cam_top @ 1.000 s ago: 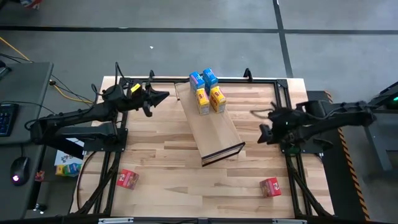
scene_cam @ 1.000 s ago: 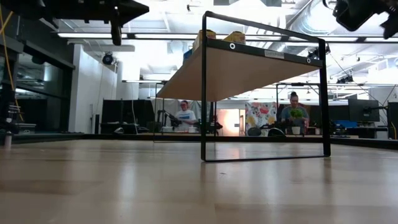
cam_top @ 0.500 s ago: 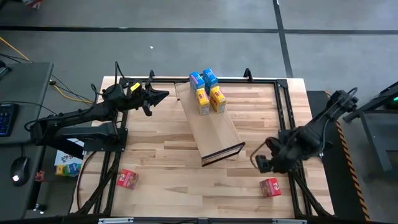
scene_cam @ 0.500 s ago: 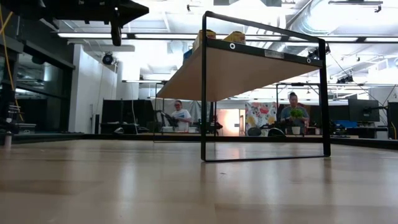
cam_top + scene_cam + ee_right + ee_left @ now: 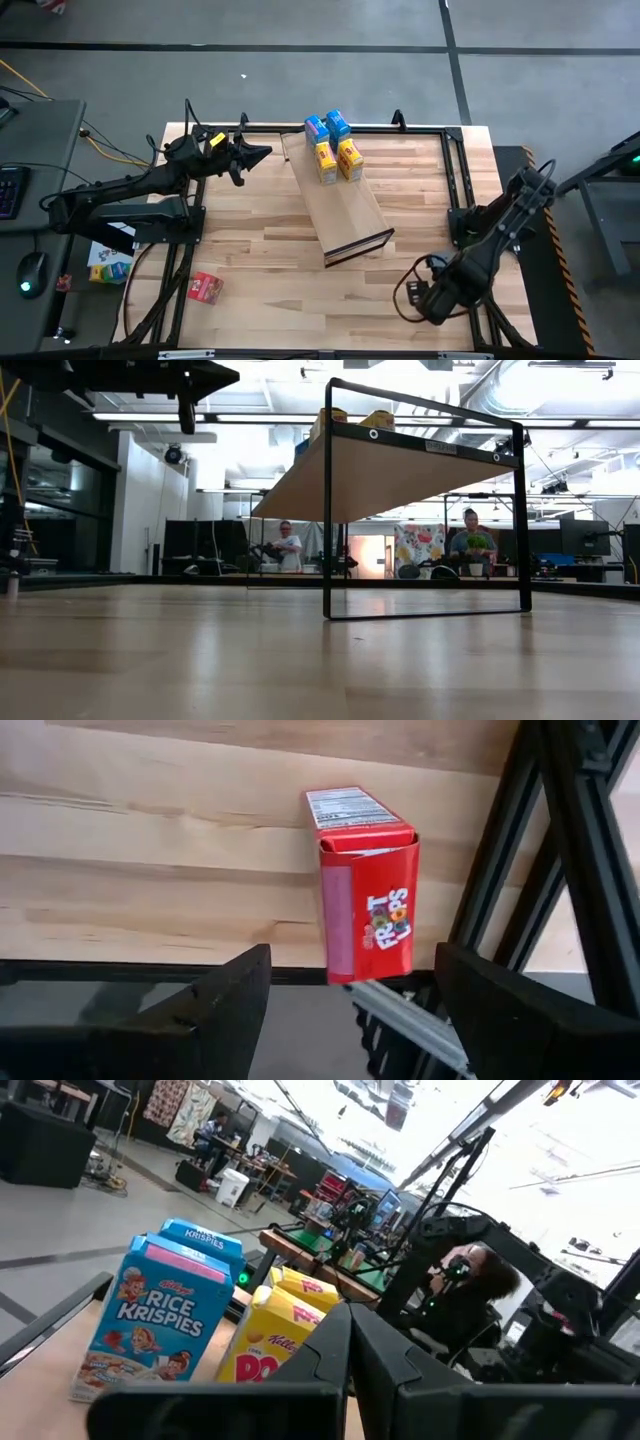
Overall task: Stack cereal on shelf
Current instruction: Put the right red cereal box on the shelf
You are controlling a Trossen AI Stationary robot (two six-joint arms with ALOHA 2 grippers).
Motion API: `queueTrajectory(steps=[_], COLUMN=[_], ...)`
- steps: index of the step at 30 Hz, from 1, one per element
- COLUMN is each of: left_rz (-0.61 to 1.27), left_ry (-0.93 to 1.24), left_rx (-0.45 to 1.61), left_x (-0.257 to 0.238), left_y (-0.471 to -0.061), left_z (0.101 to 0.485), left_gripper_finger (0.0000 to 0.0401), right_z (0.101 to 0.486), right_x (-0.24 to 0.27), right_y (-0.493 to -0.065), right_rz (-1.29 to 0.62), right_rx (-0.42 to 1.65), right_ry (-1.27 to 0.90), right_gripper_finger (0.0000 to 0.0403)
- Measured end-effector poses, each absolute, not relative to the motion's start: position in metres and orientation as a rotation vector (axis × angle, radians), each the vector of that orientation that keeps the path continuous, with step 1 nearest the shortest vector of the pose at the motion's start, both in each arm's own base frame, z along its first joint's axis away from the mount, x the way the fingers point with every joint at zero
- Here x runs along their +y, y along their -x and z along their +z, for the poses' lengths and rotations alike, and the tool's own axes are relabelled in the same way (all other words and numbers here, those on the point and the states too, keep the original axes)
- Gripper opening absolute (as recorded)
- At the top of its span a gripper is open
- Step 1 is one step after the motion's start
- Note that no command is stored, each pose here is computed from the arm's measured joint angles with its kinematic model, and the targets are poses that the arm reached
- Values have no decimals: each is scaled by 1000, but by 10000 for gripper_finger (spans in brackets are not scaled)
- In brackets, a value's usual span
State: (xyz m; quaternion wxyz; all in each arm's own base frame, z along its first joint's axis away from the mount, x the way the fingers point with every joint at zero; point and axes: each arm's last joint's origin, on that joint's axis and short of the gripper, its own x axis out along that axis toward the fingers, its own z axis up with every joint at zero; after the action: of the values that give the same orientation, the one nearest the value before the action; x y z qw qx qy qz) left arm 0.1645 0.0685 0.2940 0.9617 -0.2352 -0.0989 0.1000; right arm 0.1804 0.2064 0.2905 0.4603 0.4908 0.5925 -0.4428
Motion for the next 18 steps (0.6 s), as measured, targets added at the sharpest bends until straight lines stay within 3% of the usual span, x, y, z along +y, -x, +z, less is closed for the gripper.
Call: queueTrajectory(steps=[18], left_rz=[202], left_ry=[490], left_rx=[-202], left_x=[69], left_y=[-165], left_z=[294], left_gripper_finger=[0], right_z=[237], right_x=[202], right_y=[-163], right_rz=[-1036], right_rx=[1447], right_ry=[-1244], right_gripper_finger=[275])
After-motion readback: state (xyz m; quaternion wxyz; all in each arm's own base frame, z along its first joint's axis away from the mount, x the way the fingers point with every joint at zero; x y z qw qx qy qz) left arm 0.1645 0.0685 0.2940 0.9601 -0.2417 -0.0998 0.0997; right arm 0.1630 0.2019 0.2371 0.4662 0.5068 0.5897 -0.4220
